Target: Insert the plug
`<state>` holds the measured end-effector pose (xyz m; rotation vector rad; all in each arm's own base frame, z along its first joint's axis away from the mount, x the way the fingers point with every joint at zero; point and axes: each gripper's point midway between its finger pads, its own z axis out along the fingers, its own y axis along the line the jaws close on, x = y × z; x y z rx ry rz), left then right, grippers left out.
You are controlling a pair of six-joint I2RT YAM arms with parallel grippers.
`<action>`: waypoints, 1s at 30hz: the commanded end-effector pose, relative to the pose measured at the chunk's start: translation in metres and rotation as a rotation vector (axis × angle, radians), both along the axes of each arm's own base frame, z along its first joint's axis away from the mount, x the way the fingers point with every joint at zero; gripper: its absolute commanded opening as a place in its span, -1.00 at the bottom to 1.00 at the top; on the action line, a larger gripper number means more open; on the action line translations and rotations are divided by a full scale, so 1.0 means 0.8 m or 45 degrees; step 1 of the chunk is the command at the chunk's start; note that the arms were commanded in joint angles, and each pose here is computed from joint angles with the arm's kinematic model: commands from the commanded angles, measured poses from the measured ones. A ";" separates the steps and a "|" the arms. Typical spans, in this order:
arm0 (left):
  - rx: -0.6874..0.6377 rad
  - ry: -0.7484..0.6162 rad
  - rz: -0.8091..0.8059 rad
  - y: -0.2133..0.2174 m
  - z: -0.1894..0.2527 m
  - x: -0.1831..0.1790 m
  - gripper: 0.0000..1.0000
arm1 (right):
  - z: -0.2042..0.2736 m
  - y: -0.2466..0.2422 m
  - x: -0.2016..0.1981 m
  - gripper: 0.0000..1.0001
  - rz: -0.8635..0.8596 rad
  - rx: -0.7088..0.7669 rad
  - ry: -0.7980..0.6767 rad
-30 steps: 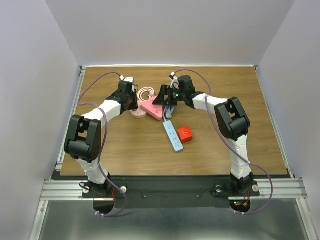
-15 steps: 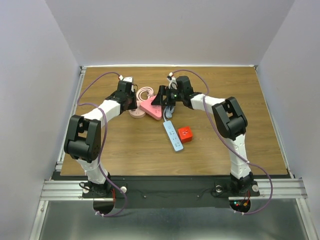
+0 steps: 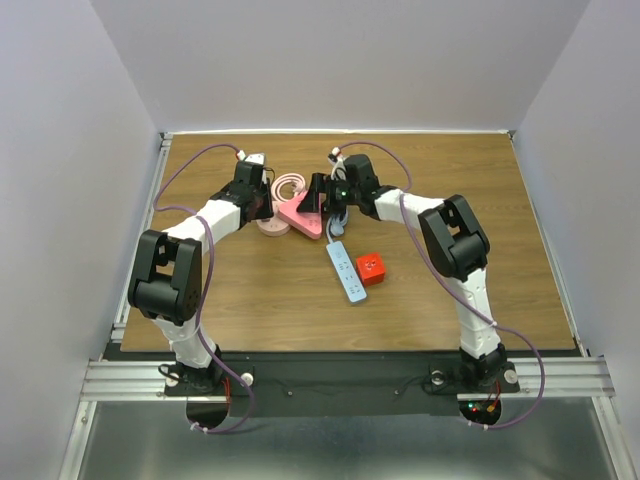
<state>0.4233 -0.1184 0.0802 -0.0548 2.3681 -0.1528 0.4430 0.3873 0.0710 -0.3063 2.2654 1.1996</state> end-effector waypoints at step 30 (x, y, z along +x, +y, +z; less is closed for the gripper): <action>-0.106 0.061 -0.119 -0.035 -0.007 -0.021 -1.00 | -0.053 0.034 -0.020 -0.51 -0.023 -0.147 0.156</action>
